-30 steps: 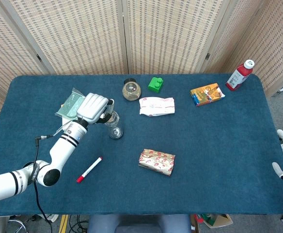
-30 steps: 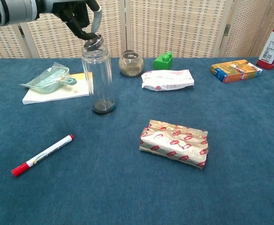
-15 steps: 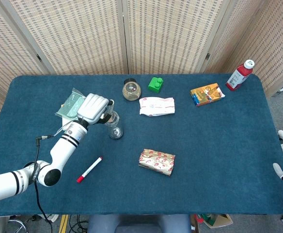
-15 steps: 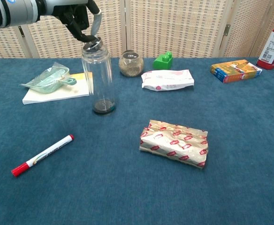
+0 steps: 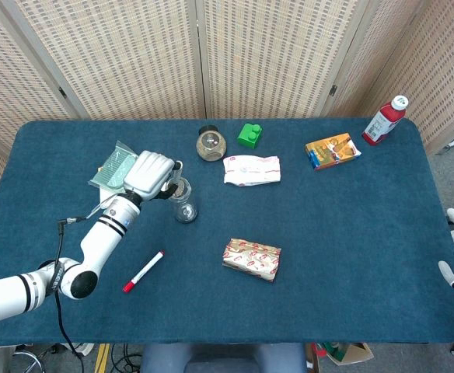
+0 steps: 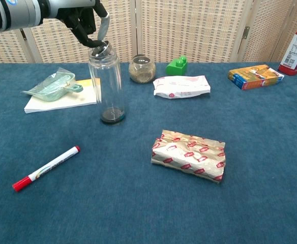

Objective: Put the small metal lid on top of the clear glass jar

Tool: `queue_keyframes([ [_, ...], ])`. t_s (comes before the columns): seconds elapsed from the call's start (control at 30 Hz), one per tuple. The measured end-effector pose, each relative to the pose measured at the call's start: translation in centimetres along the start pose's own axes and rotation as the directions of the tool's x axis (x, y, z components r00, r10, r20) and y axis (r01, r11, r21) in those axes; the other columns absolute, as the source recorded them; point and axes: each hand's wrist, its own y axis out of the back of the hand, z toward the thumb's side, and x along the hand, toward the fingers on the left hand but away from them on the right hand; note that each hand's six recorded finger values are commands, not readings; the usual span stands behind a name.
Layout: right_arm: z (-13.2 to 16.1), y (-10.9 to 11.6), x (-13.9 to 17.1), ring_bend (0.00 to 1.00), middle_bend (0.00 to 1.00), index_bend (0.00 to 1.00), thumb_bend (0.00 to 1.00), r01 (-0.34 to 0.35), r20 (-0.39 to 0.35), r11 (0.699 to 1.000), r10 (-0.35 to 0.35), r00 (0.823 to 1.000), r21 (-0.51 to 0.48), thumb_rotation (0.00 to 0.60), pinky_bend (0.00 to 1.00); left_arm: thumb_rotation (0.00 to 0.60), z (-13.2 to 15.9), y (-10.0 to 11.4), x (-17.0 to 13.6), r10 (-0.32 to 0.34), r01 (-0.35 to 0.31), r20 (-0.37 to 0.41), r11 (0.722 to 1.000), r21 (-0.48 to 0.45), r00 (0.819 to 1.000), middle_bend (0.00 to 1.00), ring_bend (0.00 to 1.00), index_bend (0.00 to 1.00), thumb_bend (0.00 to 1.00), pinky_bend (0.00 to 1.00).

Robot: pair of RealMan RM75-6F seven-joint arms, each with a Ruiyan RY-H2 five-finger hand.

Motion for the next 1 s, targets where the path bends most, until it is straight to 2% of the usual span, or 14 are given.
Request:
queue_keyframes([
  [0.27, 0.02, 0.12, 0.06, 0.08, 0.19, 0.02, 0.3, 0.003, -0.001, 1.0, -0.003, 1.0, -0.002, 0.6, 0.23, 0.6, 0.03, 0.22, -0.12, 0.004, -0.004, -0.001, 1.0, -0.008, 1.0, 0.91, 0.87, 0.31, 0.49, 1.0],
  [1.0, 0.01, 0.15, 0.13, 0.08, 0.19, 0.02, 0.3, 0.004, -0.002, 1.0, -0.004, 1.0, -0.004, 0.6, 0.23, 0.6, 0.24, 0.24, -0.62, -0.013, 0.013, 0.002, 1.0, -0.008, 1.0, 0.91, 0.87, 0.18, 0.48, 1.0],
])
